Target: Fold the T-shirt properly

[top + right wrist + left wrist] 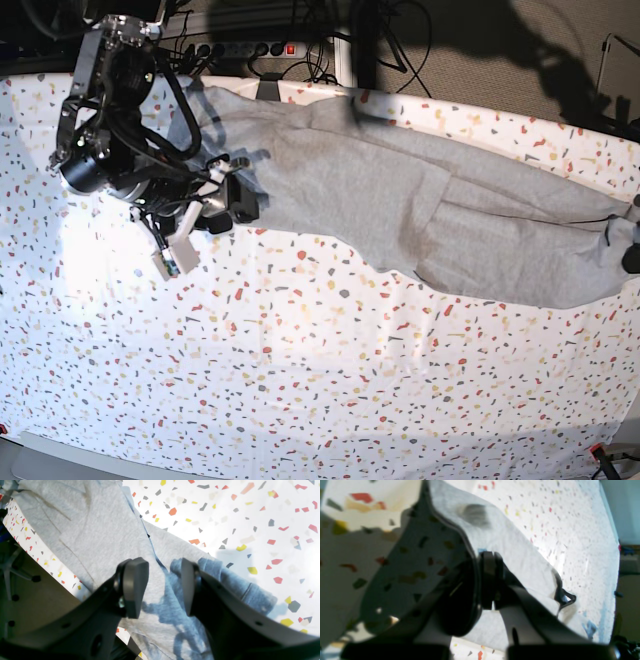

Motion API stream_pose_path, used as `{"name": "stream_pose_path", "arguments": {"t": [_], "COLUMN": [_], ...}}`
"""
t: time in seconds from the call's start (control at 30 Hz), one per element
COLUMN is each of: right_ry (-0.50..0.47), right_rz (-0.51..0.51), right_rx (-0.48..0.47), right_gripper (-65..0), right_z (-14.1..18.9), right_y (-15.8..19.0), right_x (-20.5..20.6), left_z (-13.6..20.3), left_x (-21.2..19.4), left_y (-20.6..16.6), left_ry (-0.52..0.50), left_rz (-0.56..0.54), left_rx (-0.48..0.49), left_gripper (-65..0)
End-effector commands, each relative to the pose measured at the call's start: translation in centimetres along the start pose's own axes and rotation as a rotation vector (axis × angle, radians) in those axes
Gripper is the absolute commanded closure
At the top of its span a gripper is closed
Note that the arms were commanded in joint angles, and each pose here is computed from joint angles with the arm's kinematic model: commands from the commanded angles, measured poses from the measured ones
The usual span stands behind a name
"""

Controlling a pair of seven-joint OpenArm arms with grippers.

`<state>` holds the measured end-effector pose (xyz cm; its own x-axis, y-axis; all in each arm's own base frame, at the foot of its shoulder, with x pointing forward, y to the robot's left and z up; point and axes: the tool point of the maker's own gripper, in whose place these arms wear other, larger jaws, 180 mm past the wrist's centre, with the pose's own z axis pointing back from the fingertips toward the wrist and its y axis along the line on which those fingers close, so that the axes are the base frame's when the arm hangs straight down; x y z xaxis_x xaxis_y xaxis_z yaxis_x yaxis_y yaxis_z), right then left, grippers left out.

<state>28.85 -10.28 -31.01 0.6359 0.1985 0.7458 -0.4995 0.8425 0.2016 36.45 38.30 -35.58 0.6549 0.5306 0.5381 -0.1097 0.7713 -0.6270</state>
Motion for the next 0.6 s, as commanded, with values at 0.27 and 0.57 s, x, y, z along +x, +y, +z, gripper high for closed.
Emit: {"name": "stream_pose_path", "arguments": {"t": [0.27,0.57], "right_ry": [-0.042,-0.035], "right_rz": [0.024,0.024], "right_rx": [0.007,0.007], "right_gripper": [-26.1,-26.1], "right_z": [0.4,0.4], "right_y": [0.2,0.2], "right_x": [1.3,1.2], "left_z": [1.1,-1.9], "left_x": [3.9,0.7], "left_y": [2.9,3.3], "left_ry": [-0.115,-0.02], "left_rz": [-0.285,-0.463], "left_rx": [0.209,0.268], "left_gripper": [-15.0,-27.7]}}
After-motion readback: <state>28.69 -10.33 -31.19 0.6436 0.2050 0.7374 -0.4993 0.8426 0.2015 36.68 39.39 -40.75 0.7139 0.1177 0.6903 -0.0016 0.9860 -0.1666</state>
